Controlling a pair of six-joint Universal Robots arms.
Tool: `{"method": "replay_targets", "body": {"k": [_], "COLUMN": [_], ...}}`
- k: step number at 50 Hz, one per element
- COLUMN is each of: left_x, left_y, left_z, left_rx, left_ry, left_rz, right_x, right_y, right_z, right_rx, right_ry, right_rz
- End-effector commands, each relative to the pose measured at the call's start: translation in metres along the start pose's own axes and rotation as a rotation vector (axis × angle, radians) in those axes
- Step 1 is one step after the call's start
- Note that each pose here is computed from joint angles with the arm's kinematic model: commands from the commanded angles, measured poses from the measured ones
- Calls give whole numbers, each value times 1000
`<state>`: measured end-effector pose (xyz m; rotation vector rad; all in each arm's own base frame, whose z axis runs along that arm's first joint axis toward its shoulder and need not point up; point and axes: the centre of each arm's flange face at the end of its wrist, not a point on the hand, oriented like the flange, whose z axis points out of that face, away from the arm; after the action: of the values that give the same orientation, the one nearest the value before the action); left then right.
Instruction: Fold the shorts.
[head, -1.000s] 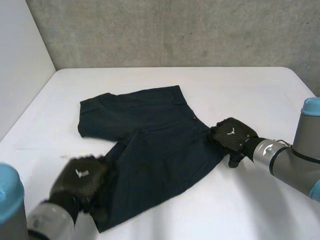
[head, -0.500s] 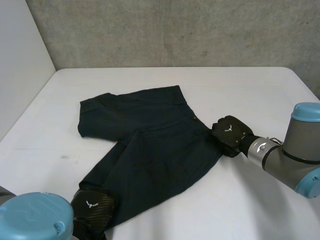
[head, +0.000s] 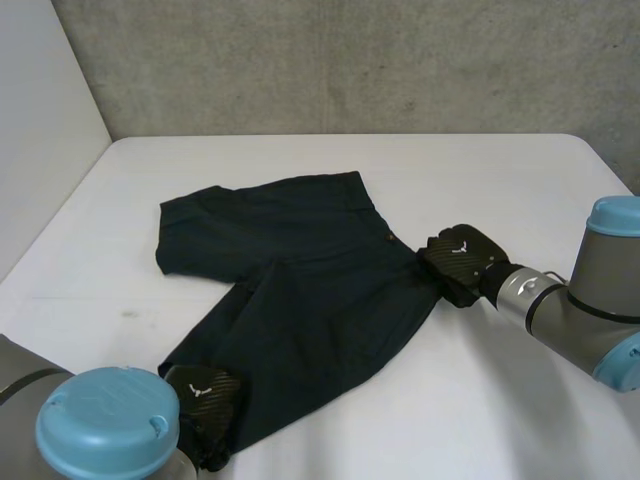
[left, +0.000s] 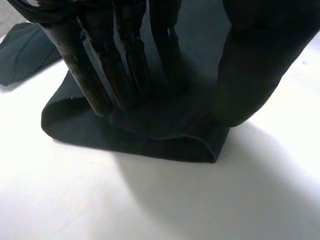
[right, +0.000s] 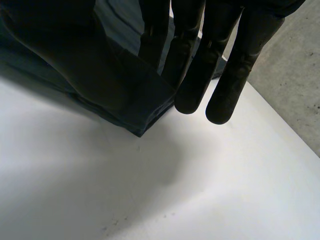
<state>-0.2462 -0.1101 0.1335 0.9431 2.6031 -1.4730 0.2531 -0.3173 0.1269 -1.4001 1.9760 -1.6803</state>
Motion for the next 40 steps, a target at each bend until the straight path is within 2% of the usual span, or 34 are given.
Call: {"method": "replay_targets", "body": {"k": [1, 8, 17, 24, 29, 34, 40], "left_x": [-4, -8, -22, -44, -59, -61, -74], "left_y": [-3, -11, -43, -75, -88, -86, -81], "left_z": [1, -5, -26, -45, -56, -51, -21], "left_rx": [7, 38, 175, 273, 315, 306, 250], "left_ry": [-39, -59, -92, -160, -202, -191, -189], "left_rz": [8, 104, 85, 115, 134, 133, 108], "right_x": [-3, -4, -6, -5, 3, 0, -6], "right_y": [-7, -11, -26, -52, -77, -74, -60], "right_z": [-1, -5, -29, -65, -104, -120, -106], "right_rx": [8, -6, -90, -173, -245, -301, -230], "right_ry": [0, -10, -59, -92, -64, -67, 2], "right_rz": [14, 32, 72, 111, 133, 172, 208]}}
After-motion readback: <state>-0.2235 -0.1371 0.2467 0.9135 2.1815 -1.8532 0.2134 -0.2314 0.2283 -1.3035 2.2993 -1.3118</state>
